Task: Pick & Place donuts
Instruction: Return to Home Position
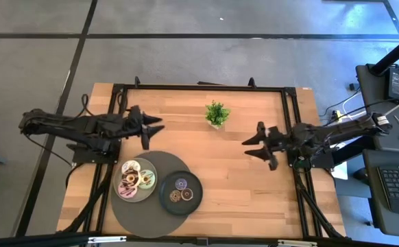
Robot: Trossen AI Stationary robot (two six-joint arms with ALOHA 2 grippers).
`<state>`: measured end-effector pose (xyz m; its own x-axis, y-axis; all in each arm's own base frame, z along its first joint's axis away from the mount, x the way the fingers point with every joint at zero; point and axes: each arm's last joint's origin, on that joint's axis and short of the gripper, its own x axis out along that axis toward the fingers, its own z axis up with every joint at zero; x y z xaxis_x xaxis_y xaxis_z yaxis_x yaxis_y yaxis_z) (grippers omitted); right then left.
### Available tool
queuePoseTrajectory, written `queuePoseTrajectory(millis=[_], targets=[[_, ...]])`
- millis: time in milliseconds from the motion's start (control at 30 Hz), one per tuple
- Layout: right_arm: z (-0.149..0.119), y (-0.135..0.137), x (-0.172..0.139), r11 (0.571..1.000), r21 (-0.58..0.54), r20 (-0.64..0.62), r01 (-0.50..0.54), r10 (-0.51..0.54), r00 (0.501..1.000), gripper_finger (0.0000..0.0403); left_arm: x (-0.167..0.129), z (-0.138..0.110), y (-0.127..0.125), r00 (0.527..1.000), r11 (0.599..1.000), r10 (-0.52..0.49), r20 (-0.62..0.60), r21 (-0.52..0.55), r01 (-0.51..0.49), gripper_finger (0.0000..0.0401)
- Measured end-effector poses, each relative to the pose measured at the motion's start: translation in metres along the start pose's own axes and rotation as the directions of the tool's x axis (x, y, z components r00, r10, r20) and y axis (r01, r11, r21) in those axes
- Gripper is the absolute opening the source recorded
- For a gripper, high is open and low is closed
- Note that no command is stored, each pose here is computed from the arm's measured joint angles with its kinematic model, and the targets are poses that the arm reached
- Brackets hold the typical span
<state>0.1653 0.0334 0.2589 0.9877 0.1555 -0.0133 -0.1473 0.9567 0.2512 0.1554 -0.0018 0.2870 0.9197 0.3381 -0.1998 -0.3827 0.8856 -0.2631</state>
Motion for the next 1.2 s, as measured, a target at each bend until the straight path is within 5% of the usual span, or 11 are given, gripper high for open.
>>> queuePoseTrajectory(millis=[100,400,767,1200], targets=[[-0.006,-0.004,-0.015,1.0,-0.023,0.05,0.022,-0.021,0.999,0.0177,-0.008,-0.021,0.015,0.994,0.995,0.1,-0.04,-0.025,-0.101,0.0166],[-0.031,-0.012,-0.04,1.0,0.02,0.109,0.015,-0.017,0.994,0.0177,-0.017,-0.058,0.031,0.996,0.991,-0.018,0.086,-0.13,0.029,0.0166],[-0.039,-0.015,-0.056,1.0,0.009,0.151,0.005,-0.007,0.988,0.0177,-0.038,-0.081,0.052,0.975,0.988,0.003,0.22,-0.153,0.031,0.0166],[-0.036,-0.016,-0.071,0.998,-0.051,0.2,0.043,-0.032,0.979,0.0177,-0.035,-0.102,0.058,0.976,0.982,-0.048,0.213,-0.167,0.084,0.0164]])
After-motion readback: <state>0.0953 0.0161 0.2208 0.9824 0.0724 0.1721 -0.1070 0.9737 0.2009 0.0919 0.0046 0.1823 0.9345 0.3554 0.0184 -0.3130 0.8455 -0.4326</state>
